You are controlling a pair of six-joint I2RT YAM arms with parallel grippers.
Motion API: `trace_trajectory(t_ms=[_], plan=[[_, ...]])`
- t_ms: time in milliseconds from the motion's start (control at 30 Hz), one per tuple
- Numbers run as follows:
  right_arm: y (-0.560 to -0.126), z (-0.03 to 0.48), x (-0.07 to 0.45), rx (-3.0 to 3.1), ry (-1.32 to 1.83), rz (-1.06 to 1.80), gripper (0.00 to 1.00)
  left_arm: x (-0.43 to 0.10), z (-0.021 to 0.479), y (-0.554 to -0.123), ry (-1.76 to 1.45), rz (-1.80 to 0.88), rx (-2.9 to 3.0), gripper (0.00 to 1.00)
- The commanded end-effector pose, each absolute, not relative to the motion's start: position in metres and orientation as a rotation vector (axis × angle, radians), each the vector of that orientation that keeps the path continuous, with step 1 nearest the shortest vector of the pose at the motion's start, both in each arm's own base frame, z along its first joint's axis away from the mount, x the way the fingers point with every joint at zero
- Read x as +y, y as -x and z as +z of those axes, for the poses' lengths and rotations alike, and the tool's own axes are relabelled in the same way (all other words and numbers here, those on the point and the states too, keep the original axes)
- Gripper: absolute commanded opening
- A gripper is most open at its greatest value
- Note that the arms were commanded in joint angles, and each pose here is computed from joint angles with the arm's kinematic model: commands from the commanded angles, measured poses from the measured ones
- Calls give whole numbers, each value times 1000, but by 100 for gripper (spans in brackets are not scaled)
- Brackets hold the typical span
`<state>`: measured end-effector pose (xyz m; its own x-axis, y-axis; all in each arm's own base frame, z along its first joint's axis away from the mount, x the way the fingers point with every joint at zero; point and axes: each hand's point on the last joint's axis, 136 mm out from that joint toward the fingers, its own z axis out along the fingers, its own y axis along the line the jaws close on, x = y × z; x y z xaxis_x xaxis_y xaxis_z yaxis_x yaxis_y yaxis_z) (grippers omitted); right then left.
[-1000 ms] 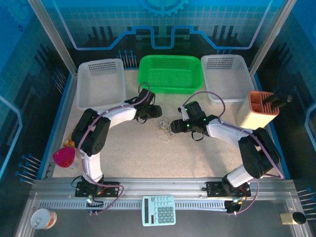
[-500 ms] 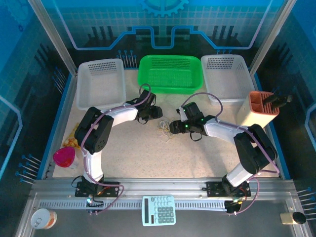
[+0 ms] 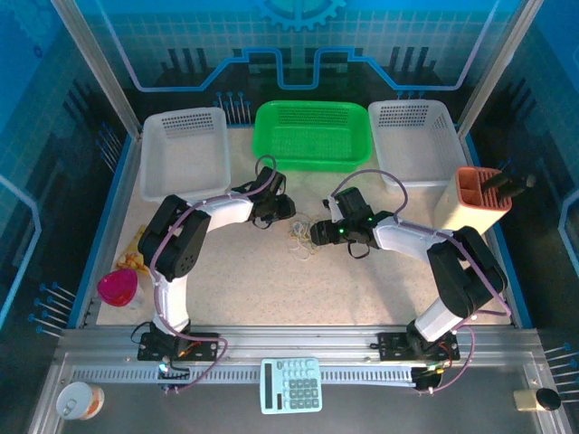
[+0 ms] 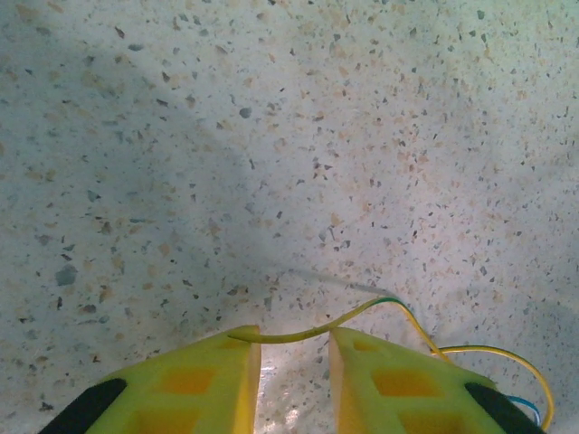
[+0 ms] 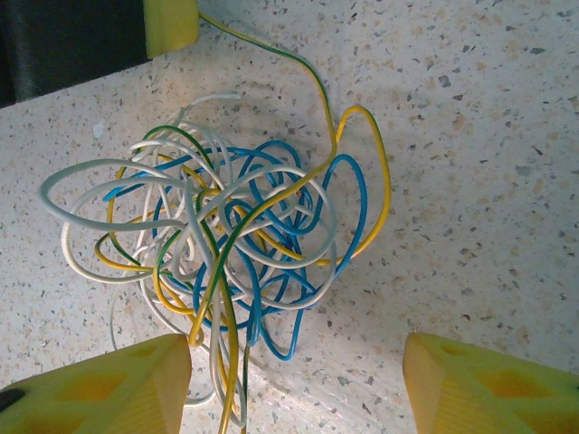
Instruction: Untangle the cables
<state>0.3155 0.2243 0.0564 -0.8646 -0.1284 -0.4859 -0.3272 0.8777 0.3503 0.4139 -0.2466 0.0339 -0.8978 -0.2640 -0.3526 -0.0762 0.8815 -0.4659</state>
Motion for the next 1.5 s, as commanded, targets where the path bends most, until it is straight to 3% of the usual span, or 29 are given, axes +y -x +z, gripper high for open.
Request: trace_trajectory(t_ms=[0,167,300,533,900,1033,1067,1133,1200,1467], plan=[[-311,53,230,2596,344,606,64,-245,26,-412,263,-636,2650,26],[-311,53,230,2595,343,606,64,-243,26,-413,261,-626,2641,17],[-311,54,230,2594,346,606,64,-243,28,-415,251,-626,2631,0],[-310,64,230,2577,358,612,64,-242,52,-416,202,-631,2580,0],[-326,124,227,2449,381,592,66,-244,140,-412,73,-693,2433,0],[-331,139,227,2418,376,605,67,-239,141,-411,61,-652,2442,0],[-332,141,228,2414,377,614,67,-239,135,-411,65,-642,2459,2],[-332,138,232,2422,379,639,67,-238,116,-409,89,-629,2503,23],[-331,128,235,2445,374,657,67,-236,95,-408,128,-626,2545,37],[-335,88,239,2517,346,656,65,-228,53,-413,230,-628,2611,50]])
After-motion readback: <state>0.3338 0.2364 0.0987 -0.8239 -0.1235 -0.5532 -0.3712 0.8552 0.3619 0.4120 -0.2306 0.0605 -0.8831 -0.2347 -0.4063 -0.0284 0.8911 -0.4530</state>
